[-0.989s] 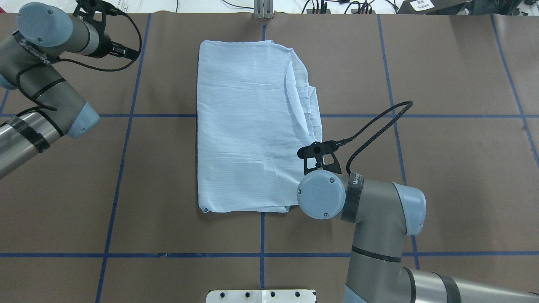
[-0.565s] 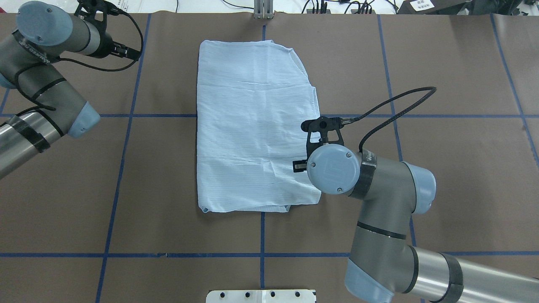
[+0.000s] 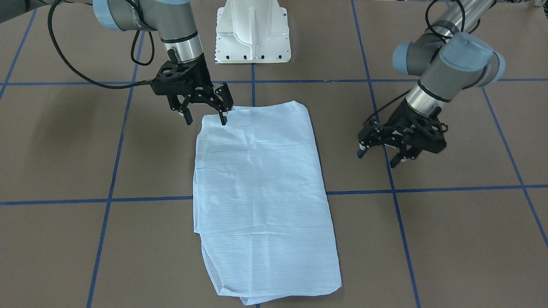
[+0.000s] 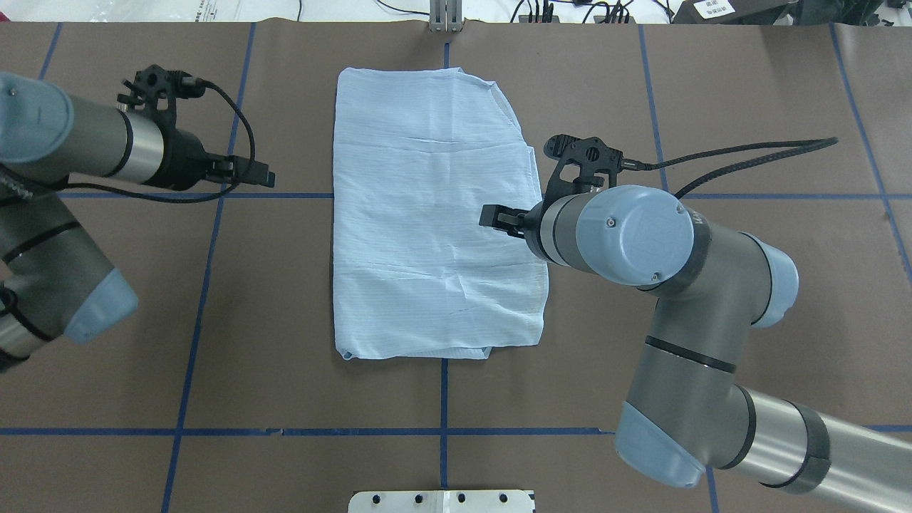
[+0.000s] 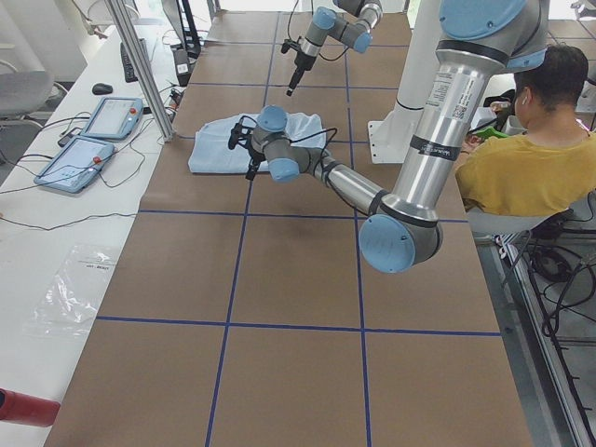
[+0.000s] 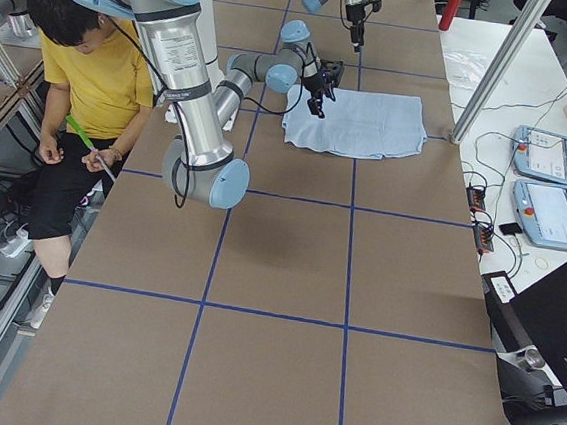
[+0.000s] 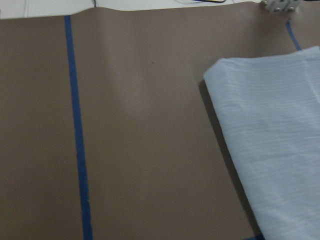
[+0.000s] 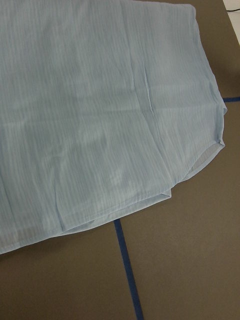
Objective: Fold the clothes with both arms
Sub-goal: 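Move both grippers to the shirt's corners nearest the robot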
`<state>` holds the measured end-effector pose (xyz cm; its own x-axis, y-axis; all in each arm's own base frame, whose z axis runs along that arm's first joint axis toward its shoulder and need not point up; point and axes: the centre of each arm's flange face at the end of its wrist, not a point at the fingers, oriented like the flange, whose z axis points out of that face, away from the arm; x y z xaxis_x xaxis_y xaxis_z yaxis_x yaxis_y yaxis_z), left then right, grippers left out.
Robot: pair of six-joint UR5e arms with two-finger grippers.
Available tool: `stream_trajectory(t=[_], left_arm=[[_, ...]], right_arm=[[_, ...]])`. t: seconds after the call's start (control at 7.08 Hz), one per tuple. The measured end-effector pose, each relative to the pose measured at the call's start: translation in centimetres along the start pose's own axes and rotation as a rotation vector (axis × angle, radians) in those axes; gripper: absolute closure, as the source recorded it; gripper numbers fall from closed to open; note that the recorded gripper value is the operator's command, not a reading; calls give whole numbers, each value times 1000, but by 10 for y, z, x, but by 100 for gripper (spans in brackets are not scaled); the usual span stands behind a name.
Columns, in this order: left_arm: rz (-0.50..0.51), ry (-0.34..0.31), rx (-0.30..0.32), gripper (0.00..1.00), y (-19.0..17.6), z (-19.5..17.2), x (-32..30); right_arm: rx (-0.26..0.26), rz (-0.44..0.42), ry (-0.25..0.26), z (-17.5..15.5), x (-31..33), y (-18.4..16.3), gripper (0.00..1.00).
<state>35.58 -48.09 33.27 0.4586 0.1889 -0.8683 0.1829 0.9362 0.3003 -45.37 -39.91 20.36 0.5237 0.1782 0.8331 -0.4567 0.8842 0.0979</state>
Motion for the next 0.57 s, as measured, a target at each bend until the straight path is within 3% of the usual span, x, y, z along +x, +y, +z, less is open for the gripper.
stream_trajectory(t=[0.28,0.57], left_arm=[[-108,-40,-69,0,82,21,76],[-157,-98,-126,11,143,57,118]], right_arm=[[8,13,3,-2,8,-5,0],[11,15,10,-1,12,-7,0]])
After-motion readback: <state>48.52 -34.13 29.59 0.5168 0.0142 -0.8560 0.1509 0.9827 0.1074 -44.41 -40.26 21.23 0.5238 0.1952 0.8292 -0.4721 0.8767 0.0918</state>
